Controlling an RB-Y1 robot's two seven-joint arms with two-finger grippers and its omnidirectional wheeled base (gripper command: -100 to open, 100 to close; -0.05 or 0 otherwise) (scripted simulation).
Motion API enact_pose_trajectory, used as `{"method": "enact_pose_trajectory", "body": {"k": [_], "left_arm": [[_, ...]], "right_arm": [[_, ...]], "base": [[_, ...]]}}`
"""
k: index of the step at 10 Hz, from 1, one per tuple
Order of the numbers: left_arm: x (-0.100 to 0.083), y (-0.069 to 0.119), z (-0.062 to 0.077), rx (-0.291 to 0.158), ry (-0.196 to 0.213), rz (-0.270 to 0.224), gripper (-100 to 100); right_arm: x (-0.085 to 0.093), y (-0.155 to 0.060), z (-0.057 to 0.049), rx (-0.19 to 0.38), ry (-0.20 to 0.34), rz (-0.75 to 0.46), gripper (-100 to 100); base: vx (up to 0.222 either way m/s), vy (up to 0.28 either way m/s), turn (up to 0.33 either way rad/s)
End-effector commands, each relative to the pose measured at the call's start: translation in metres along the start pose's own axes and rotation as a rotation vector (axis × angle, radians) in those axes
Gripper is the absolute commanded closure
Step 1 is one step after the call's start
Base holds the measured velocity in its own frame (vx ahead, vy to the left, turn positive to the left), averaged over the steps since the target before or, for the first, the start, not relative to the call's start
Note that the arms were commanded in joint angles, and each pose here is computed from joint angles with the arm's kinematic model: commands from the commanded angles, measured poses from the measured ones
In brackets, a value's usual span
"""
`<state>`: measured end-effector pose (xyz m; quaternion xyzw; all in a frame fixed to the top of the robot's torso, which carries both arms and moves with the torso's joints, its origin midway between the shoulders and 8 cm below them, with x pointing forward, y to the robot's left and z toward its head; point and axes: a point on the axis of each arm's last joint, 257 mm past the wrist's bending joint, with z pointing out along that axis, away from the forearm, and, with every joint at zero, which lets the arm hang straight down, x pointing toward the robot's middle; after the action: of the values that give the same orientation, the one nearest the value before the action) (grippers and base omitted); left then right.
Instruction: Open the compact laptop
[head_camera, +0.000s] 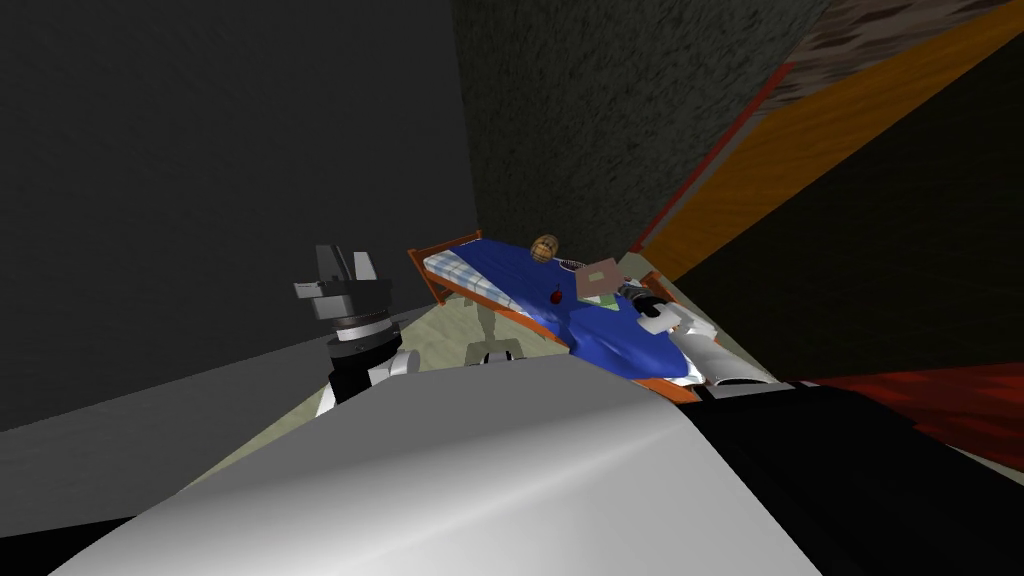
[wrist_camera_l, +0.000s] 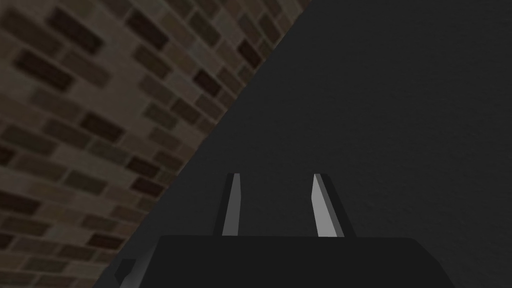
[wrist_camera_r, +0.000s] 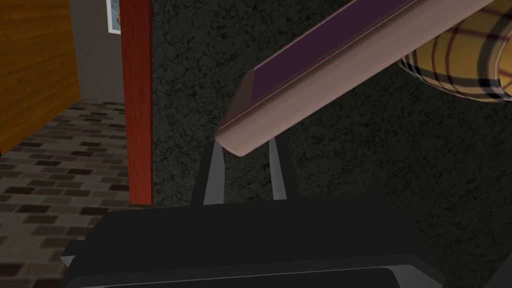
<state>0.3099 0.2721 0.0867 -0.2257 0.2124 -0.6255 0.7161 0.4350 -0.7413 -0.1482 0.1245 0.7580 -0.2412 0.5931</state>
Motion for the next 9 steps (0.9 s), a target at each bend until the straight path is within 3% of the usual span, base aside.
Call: {"method": "enact_pose_trajectory", "body": {"k": [1, 3, 4, 5, 6, 9], "left_arm": [[0.0, 0.0, 0.0, 0.0, 0.0, 0.0, 0], [0.0, 0.0, 0.0, 0.0, 0.0, 0.0, 0], [0.0, 0.0, 0.0, 0.0, 0.0, 0.0, 0], [0.0, 0.0, 0.0, 0.0, 0.0, 0.0, 0], [0.0, 0.0, 0.0, 0.0, 0.0, 0.0, 0], [0.0, 0.0, 0.0, 0.0, 0.0, 0.0, 0]], "right_arm": [[0.014, -0.005, -0.002, -0.02, 0.004, 0.042, 100], [0.009, 0.005, -0.003, -0.061, -0.016, 0.042, 100], [0.022, -0.004, -0.004, -0.052, -0.005, 0.079, 100], [0.023, -0.004, -0.005, -0.061, -0.007, 0.079, 100], [0.011, -0.011, -0.007, -0.065, -0.01, 0.071, -100], [-0.003, -0.019, -0.01, -0.082, -0.014, 0.068, -100]], "base": [[0.061, -0.001, -0.059], [0.05, 0.005, -0.045], [0.064, 0.003, -0.091], [0.065, 0.01, -0.062], [0.073, 0.03, -0.092], [0.064, 0.045, -0.077]]}}
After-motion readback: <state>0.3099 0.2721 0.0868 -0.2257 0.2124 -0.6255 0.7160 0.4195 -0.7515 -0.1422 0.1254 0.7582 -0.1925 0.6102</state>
